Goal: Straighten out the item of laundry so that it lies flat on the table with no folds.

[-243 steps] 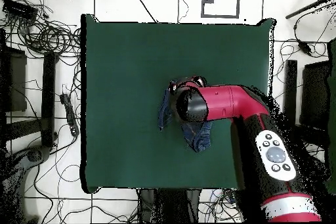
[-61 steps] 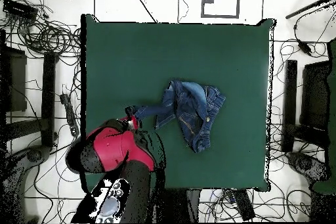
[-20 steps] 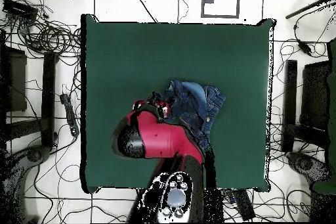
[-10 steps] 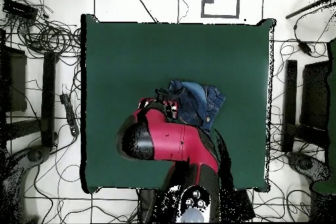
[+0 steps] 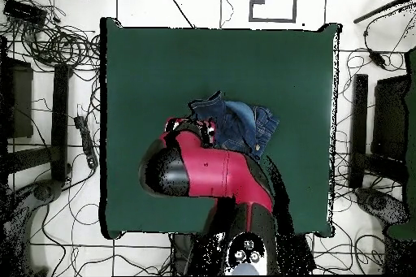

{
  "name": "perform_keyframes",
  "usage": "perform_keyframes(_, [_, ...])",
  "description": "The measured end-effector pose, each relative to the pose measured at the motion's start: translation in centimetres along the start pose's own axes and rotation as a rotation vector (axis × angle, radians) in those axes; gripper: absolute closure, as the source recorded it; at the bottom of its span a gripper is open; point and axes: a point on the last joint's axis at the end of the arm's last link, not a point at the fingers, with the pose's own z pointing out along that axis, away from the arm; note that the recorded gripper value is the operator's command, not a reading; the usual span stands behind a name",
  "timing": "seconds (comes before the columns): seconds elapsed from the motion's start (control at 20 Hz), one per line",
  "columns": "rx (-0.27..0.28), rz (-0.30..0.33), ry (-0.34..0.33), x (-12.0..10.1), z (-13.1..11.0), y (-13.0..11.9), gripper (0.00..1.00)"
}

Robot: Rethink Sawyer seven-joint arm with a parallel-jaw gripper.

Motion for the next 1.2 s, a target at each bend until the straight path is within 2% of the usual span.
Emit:
perform_keyframes(0.3, [-0.002, -0.008, -0.014, -0.8, -0.5, -1.9, 0.0])
perform_keyframes(0.7, [0.006, -0.021, -0.016, -0.9, 0.2, -4.9, 0.0])
perform_keyframes(1.2, [0.022, -0.09, -0.01, 0.2, 1.0, -5.7, 0.0])
